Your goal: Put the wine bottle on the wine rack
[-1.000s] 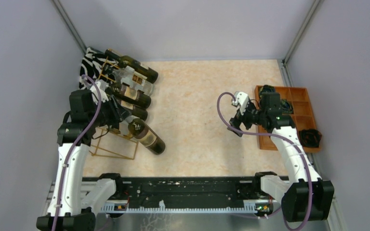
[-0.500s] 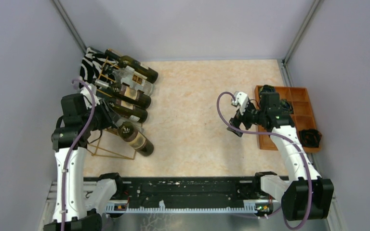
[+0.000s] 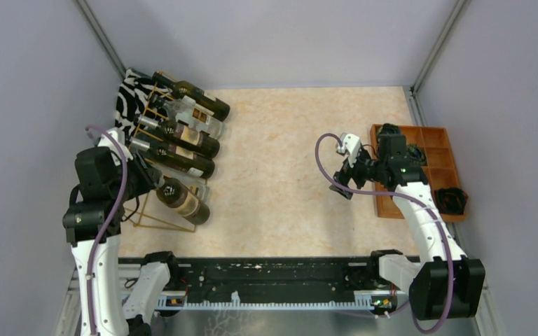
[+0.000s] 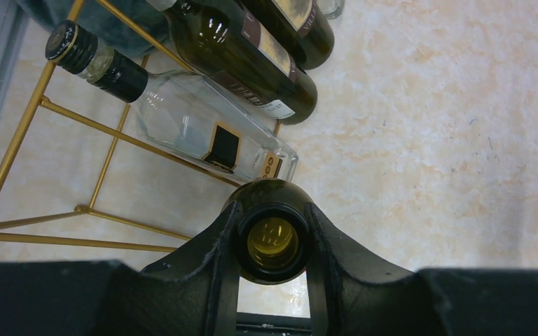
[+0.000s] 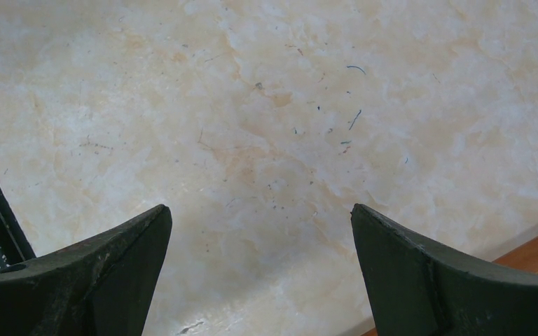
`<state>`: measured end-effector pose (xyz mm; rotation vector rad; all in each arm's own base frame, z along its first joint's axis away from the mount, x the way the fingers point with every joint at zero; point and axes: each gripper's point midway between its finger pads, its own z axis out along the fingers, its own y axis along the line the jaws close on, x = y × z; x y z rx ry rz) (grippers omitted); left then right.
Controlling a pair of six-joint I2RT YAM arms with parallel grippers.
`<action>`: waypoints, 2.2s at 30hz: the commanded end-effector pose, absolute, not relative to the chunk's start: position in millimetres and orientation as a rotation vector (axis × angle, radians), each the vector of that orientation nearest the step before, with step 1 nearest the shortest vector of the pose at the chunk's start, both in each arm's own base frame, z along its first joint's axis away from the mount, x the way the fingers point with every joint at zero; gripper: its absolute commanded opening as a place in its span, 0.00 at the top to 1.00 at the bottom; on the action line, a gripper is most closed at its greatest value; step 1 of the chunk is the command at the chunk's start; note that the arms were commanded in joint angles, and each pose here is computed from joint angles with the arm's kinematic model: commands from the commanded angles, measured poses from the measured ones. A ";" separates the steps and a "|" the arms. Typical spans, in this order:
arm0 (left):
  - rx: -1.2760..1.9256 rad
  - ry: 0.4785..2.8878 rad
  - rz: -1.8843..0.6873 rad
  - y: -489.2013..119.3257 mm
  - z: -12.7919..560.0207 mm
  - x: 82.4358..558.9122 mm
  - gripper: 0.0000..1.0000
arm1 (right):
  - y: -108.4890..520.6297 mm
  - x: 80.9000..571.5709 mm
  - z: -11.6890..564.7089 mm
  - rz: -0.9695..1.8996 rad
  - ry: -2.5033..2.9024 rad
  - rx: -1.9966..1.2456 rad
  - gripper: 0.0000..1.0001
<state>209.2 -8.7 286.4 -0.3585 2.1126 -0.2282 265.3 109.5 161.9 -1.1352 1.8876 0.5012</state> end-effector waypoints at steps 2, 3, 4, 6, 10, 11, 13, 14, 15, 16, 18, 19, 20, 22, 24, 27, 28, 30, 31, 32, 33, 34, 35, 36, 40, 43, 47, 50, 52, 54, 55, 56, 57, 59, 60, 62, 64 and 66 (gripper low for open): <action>-0.392 2.034 -0.214 -1.6 295.1 228.9 1.00 | 110.8 268.7 169.2 0.497 1.840 -1.146 0.02; -0.392 2.038 -0.223 -2.5 293.3 231.7 1.00 | 110.6 268.6 168.8 0.496 1.841 -1.145 0.02; -0.391 2.043 -0.234 -4.1 291.4 233.6 1.00 | 110.3 268.9 168.8 0.495 1.842 -1.143 0.02; -0.383 2.058 -0.252 -6.9 287.3 235.0 1.00 | 110.0 269.3 168.9 0.491 1.843 -1.143 0.01; -0.402 2.088 -0.212 -1.3 279.4 230.7 1.00 | 110.1 269.2 167.7 0.494 1.845 -1.143 0.02; -0.409 2.096 -0.194 1.2 276.5 229.0 1.00 | 110.5 269.1 167.4 0.497 1.845 -1.145 0.02; -0.422 2.117 -0.164 5.3 268.7 227.4 1.00 | 110.6 269.0 167.3 0.498 1.844 -1.145 0.02; -0.433 2.128 -0.150 7.6 264.1 227.2 0.99 | 110.9 268.9 167.2 0.501 1.844 -1.146 0.02; -0.443 2.139 -0.136 9.7 259.2 226.8 0.98 | 110.7 268.8 167.2 0.501 1.845 -1.145 0.02; -0.450 2.149 -0.124 11.5 254.4 226.7 0.98 | 110.7 268.8 167.1 0.501 1.845 -1.144 0.01; -0.460 2.164 -0.112 13.2 246.0 226.4 0.97 | 111.0 268.6 167.4 0.501 1.844 -1.146 0.02; -0.481 2.166 -0.071 19.5 242.5 225.5 0.95 | 111.1 268.6 167.5 0.501 1.843 -1.146 0.02; -0.492 2.169 -0.053 22.3 239.7 224.7 0.92 | 111.1 268.7 167.7 0.501 1.843 -1.146 0.02; -0.508 2.174 -0.021 26.8 234.7 222.8 0.91 | 110.9 268.6 167.3 0.501 1.845 -1.146 0.02; -0.521 2.176 0.002 30.2 230.8 220.2 0.83 | 111.0 268.5 167.4 0.502 1.844 -1.146 0.02; -0.537 2.188 0.019 32.3 224.4 216.8 0.79 | 111.2 268.6 167.4 0.503 1.843 -1.146 0.02; -0.543 2.192 0.023 32.8 222.9 215.6 0.79 | 111.2 268.7 167.5 0.504 1.843 -1.146 0.02; -0.552 2.192 0.029 33.8 221.5 214.2 0.78 | 111.5 268.6 168.3 0.503 1.840 -1.146 0.02; -0.558 2.190 0.033 34.5 221.6 213.6 0.76 | 111.6 268.4 168.0 0.506 1.841 -1.146 0.02; -0.562 2.190 0.038 35.1 221.3 213.3 0.74 | 111.7 268.5 167.9 0.506 1.841 -1.147 0.02; -0.568 2.192 0.041 35.6 220.6 213.0 0.73 | 111.7 268.3 167.7 0.507 1.842 -1.146 0.02; -0.572 2.193 0.041 35.7 220.2 212.9 0.73 | 111.5 268.4 167.9 0.506 1.842 -1.146 0.02; -0.578 2.193 0.042 36.0 219.5 212.5 0.72 | 111.3 268.4 168.0 0.506 1.842 -1.145 0.02; -0.585 2.197 0.041 36.0 218.2 212.2 0.72 | 111.6 268.3 168.1 0.506 1.841 -1.146 0.02; -0.622 2.191 0.053 38.4 216.8 209.5 0.67 | 111.6 268.3 168.2 0.506 1.841 -1.146 0.02; -0.642 2.188 0.057 39.1 216.3 206.9 0.61 | 111.8 268.1 168.6 0.507 1.839 -1.146 0.01; -0.669 2.179 0.075 42.1 216.3 204.2 0.61 | 111.9 267.9 169.2 0.505 1.836 -1.147 0.02; -0.697 2.183 0.098 45.5 214.7 202.4 0.59 | 111.8 267.8 169.6 0.504 1.835 -1.147 0.02; -0.713 2.185 0.112 47.5 213.7 201.2 0.58 | 111.7 267.7 169.7 0.504 1.836 -1.146 0.02; -0.729 2.185 0.129 50.0 213.1 200.2 0.57 | 111.7 267.8 169.7 0.503 1.835 -1.147 0.02; -0.738 2.187 0.140 51.3 212.5 199.0 0.55 | 111.8 267.7 169.9 0.503 1.834 -1.147 0.02; -0.745 2.188 0.147 52.2 212.0 197.6 0.54 | 111.9 267.6 170.1 0.504 1.833 -1.147 0.02; -0.747 2.189 0.154 53.0 211.7 196.4 0.54 | 111.7 267.7 170.3 0.501 1.833 -1.147 0.02; -0.761 2.185 0.170 55.4 211.6 193.9 0.53 | 111.6 267.7 170.0 0.500 1.833 -1.148 0.02; -0.769 2.183 0.182 56.9 211.4 192.6 0.52 | 111.6 267.7 169.9 0.501 1.834 -1.148 0.02; -0.778 2.181 0.192 58.3 211.5 191.5 0.52 | 111.2 267.7 169.9 0.499 1.834 -1.147 0.02; -0.787 2.184 0.202 59.6 210.6 191.0 0.52 | 111.8 267.4 170.4 0.502 1.832 -1.148 0.02; -0.804 2.186 0.222 62.2 209.7 189.7 0.49 | 111.3 267.5 170.5 0.499 1.832 -1.147 0.02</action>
